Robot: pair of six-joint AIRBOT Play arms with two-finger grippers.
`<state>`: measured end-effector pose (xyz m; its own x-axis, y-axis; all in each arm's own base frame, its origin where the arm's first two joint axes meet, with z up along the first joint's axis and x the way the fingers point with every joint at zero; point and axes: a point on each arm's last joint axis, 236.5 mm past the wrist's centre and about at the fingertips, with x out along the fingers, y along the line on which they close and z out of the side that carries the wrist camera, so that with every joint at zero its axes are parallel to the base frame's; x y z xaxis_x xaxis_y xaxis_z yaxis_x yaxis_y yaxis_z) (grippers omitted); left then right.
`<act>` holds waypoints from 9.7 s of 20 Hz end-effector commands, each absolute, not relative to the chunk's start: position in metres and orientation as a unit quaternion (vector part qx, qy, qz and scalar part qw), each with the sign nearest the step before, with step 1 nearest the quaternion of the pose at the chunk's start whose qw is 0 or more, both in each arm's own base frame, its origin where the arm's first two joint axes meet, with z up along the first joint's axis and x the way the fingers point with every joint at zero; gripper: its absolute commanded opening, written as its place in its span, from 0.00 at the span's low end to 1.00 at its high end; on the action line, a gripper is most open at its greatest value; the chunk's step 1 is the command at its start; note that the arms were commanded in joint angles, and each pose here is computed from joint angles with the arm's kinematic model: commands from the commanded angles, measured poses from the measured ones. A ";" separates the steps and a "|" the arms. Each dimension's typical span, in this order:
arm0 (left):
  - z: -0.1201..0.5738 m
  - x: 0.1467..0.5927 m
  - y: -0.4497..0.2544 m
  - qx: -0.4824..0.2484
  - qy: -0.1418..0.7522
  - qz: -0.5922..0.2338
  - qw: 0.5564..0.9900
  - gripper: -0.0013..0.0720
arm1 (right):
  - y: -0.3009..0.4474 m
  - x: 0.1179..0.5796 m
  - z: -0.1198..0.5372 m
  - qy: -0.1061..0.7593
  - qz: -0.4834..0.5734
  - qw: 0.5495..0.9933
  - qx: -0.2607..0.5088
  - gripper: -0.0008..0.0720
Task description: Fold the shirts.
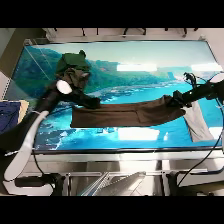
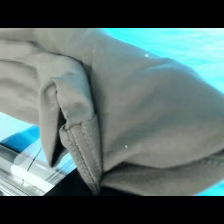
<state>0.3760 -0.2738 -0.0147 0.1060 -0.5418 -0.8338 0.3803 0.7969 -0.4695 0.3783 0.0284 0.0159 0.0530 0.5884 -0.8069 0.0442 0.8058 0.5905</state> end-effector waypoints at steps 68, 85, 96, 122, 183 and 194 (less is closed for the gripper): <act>-0.056 0.370 -0.095 -0.130 0.683 -0.263 0.669 0.76 | 0.199 0.337 -0.002 0.660 0.276 0.642 0.276 0.99; -0.028 0.329 -0.063 -0.236 0.689 -0.246 0.639 0.04 | 0.216 0.372 -0.059 0.650 0.264 0.623 0.346 0.99; 0.001 0.359 -0.046 -0.258 0.675 -0.184 0.667 0.70 | 0.259 0.385 -0.096 0.628 0.282 0.629 0.362 0.99; 0.105 0.405 -0.058 -0.242 0.550 -0.234 0.764 0.04 | 0.133 0.369 0.147 0.337 0.229 0.806 0.430 0.04; 0.096 0.388 -0.071 -0.223 0.574 -0.290 0.733 0.04 | -0.211 0.265 -0.017 0.555 -0.239 0.691 0.397 0.40; 0.096 0.398 -0.079 -0.217 0.562 -0.288 0.744 0.04 | -0.221 0.189 0.085 0.454 -0.366 0.713 0.390 0.97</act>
